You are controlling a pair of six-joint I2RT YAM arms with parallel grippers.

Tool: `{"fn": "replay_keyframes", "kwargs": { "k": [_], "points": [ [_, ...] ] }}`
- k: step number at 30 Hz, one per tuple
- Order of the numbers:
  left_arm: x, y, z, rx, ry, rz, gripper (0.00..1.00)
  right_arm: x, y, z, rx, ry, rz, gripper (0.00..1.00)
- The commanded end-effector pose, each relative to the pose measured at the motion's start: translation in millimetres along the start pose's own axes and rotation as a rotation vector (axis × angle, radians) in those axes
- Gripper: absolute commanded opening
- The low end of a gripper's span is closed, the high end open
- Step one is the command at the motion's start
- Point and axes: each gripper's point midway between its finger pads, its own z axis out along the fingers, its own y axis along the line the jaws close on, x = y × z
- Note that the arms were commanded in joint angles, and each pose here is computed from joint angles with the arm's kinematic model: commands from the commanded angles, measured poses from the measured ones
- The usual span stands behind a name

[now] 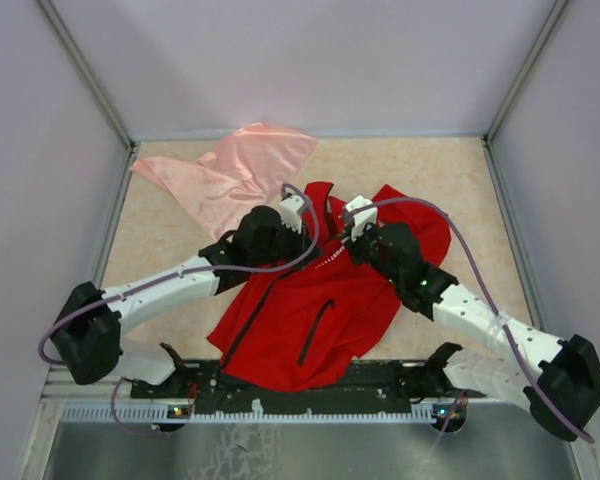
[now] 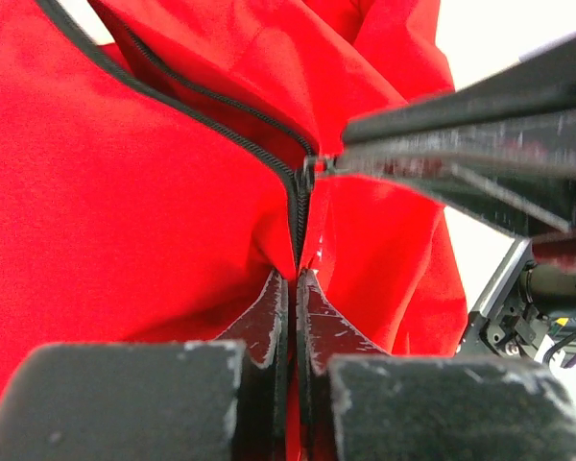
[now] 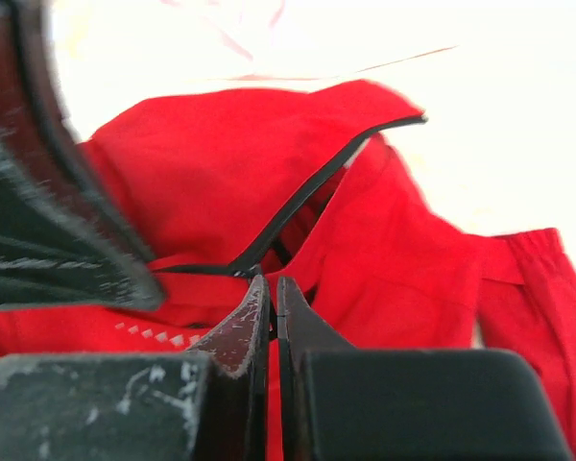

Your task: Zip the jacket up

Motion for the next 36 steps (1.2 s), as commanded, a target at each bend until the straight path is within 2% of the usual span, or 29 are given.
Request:
{"fn": "replay_keyframes", "kwargs": {
  "k": [1,6,10,13,16,17,19,21,24,31,36],
  "points": [
    [27,23,-24,-0.116,0.056,0.016,0.00,-57,-85,-19,0.360,-0.141,0.003,0.00],
    [24,59,-43,-0.315,-0.003,0.008,0.00,-64,-124,-34,0.488,-0.157,0.047,0.00],
    [15,81,-55,-0.439,-0.031,0.000,0.00,-67,-134,-38,0.505,-0.164,0.063,0.00],
    [10,69,-52,-0.371,-0.028,0.019,0.00,-72,-111,-27,0.355,-0.171,0.050,0.00],
    [11,48,-44,-0.237,-0.021,0.056,0.00,-75,-70,-12,0.123,-0.190,0.060,0.00],
    [11,43,-41,-0.205,-0.024,0.064,0.00,-77,-54,-8,0.041,-0.203,0.070,0.02],
    [11,36,-38,-0.157,-0.026,0.079,0.00,-77,-32,-2,-0.071,-0.214,0.106,0.16],
    [11,29,-36,-0.120,-0.033,0.098,0.00,-75,-16,5,-0.144,-0.212,0.144,0.25],
    [8,20,-36,-0.070,-0.056,0.131,0.00,-71,0,13,-0.225,-0.211,0.216,0.31],
    [10,13,-33,-0.051,-0.066,0.225,0.00,-61,37,27,-0.370,-0.160,0.284,0.36],
    [19,19,-32,-0.126,-0.060,0.329,0.00,-52,20,50,-0.254,-0.089,0.359,0.41]
  ]
}}
